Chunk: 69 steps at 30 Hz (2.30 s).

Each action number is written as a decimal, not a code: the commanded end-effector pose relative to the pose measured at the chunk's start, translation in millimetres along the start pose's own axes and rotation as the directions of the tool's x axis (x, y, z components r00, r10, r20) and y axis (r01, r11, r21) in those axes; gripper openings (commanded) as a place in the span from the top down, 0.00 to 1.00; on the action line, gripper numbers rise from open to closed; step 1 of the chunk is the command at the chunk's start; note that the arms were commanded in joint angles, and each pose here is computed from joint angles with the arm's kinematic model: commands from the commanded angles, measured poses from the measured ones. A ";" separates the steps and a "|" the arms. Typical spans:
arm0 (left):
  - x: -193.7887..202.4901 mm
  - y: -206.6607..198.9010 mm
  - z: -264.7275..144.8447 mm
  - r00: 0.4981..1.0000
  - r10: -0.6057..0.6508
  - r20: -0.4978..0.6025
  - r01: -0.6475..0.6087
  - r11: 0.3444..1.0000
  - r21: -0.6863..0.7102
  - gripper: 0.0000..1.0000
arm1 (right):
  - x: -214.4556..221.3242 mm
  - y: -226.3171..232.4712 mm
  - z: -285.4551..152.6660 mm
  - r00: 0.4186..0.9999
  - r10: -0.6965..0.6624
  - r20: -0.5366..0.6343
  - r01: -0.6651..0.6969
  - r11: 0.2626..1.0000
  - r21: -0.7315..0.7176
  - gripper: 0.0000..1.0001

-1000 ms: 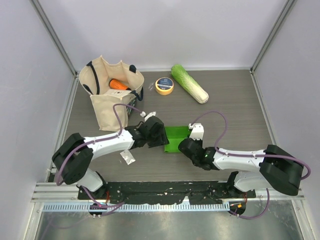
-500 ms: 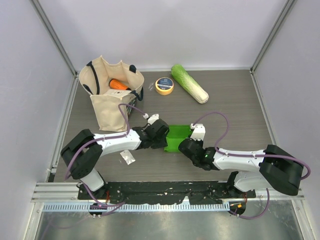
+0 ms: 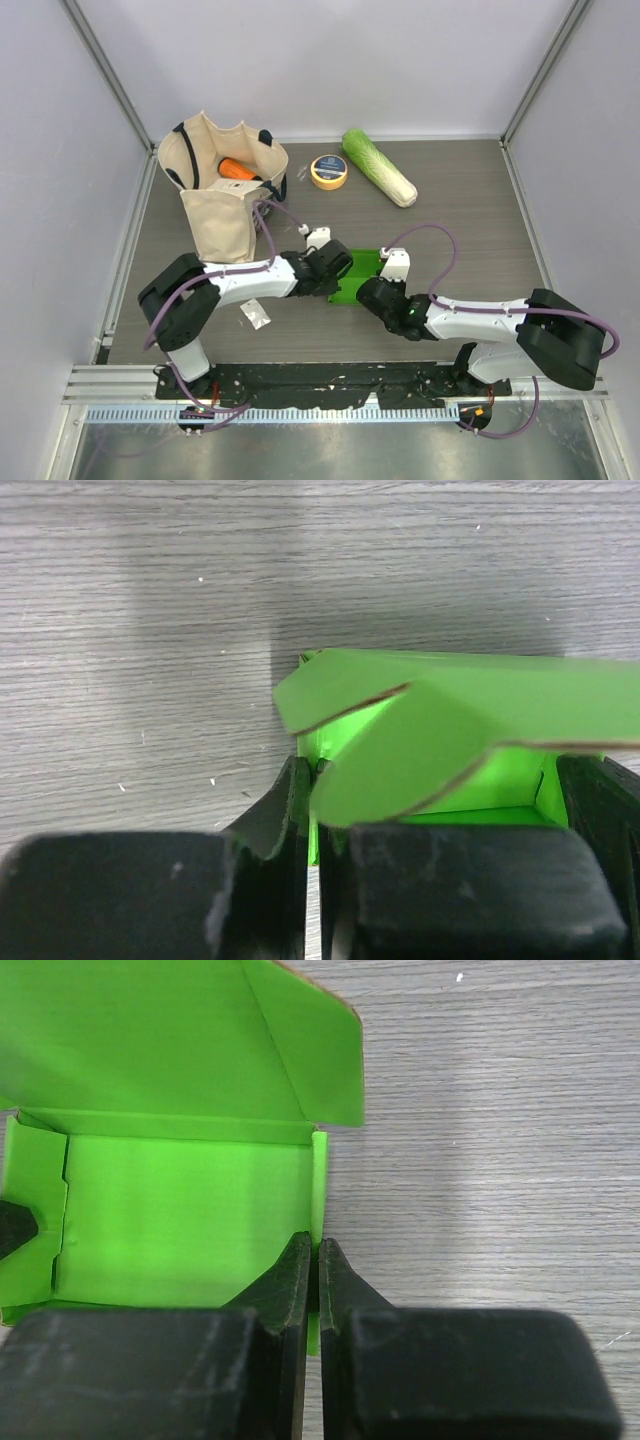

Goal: Fold the paper box

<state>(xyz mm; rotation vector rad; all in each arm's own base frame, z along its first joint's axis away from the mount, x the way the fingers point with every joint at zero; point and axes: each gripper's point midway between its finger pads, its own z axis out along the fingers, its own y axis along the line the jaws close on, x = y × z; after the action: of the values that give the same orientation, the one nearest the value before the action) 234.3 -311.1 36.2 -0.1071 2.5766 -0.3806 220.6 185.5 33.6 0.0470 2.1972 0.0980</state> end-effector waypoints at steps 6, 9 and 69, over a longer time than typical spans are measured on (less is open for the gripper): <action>3.9 32.4 4.6 0.932 0.362 0.004 -0.325 0.840 -0.436 1.00 | -11.8 16.3 1.8 0.996 0.081 0.033 -0.080 0.996 -0.032 0.97; 7.2 38.2 3.7 0.886 0.462 -0.029 -0.403 0.739 -0.540 1.00 | -10.5 15.9 1.5 0.993 0.109 0.034 -0.107 0.993 -0.039 0.98; 82.8 26.7 64.4 0.889 0.394 -0.234 -0.442 0.872 -0.209 1.00 | -117.8 -78.2 -105.0 0.898 0.320 0.302 -0.330 0.944 -0.018 0.62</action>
<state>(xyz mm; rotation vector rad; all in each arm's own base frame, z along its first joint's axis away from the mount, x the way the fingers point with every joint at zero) 249.8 -327.1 10.8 0.3700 2.3958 0.2047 199.2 87.2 173.9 0.4106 1.8951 0.2097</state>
